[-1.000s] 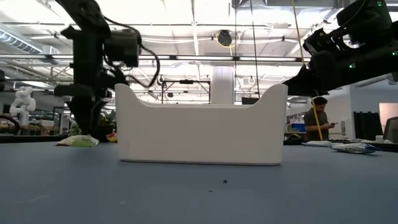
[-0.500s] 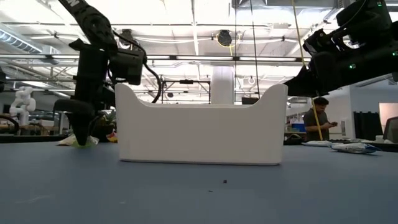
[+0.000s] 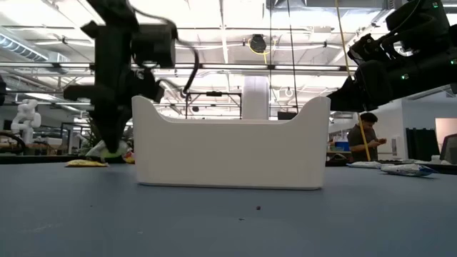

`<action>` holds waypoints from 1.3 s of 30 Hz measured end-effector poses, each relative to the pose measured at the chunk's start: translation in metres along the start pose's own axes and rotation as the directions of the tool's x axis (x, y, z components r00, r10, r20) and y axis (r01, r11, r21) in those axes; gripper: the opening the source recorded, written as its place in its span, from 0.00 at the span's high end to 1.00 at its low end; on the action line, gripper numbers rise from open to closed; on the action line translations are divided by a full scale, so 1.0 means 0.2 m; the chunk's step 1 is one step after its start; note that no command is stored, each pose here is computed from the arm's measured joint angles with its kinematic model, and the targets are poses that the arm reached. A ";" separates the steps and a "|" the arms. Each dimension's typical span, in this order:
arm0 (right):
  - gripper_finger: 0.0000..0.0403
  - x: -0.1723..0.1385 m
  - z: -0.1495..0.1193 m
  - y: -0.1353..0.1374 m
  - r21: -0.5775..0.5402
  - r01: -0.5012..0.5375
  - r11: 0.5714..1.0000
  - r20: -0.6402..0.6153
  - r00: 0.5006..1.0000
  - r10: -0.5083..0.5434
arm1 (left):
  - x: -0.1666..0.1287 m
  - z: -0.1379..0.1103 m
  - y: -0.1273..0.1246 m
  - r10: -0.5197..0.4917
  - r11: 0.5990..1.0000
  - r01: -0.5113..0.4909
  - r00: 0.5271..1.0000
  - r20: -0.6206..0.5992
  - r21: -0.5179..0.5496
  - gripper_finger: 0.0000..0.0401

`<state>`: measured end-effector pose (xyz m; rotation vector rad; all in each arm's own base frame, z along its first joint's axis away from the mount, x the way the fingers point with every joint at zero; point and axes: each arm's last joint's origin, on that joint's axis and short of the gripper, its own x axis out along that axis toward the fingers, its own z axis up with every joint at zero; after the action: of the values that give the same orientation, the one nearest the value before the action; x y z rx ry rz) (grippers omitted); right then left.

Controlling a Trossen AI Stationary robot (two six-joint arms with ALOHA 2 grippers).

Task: Sort candy
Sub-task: Put the green gummy candy into the white bin

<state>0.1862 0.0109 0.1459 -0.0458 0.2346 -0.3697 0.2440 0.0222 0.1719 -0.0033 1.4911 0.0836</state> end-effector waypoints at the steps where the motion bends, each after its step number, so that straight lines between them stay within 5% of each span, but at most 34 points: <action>1: 1.00 0.00 0.00 0.00 -0.001 0.000 1.000 -0.001 1.000 0.000 | -0.02 0.02 -0.03 -0.012 1.000 0.012 1.000 0.018 0.020 0.99; 7: 1.00 0.00 -0.01 0.00 0.000 0.000 1.000 -0.013 1.000 0.000 | -0.14 0.13 -0.25 -0.244 0.953 0.207 0.958 0.154 0.223 0.99; 12: 1.00 0.00 -0.01 0.00 0.007 0.001 1.000 -0.013 1.000 0.000 | -0.22 0.19 -0.38 -0.510 0.827 0.394 0.826 0.239 0.400 0.99; 15: 1.00 0.00 -0.01 0.00 0.007 0.001 1.000 -0.014 1.000 -0.001 | -0.25 0.25 -0.41 -0.561 0.797 0.390 0.760 0.328 0.461 0.99; 18: 1.00 0.00 -0.01 0.00 0.007 0.001 1.000 -0.014 1.000 -0.001 | -0.29 0.31 -0.41 -0.516 0.842 0.319 0.710 0.479 0.434 0.99; 22: 1.00 0.00 -0.01 0.00 0.007 0.001 1.000 -0.014 1.000 -0.001 | -0.29 0.38 -0.35 -0.343 0.939 0.227 0.696 0.631 0.260 0.99; 32: 1.00 0.00 -0.01 0.00 0.007 0.001 1.000 -0.015 1.000 -0.001 | -0.06 0.50 -0.36 -0.308 0.951 0.234 0.788 0.533 0.204 0.99; 39: 1.00 0.00 -0.01 0.00 0.006 0.001 1.000 -0.016 1.000 -0.001 | -0.01 0.56 -0.36 -0.232 0.965 0.135 0.835 0.499 0.224 0.99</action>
<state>0.1858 0.0108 0.1443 -0.0367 0.2489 -0.3719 0.3586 -0.0436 0.1801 0.0202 0.9378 -0.1972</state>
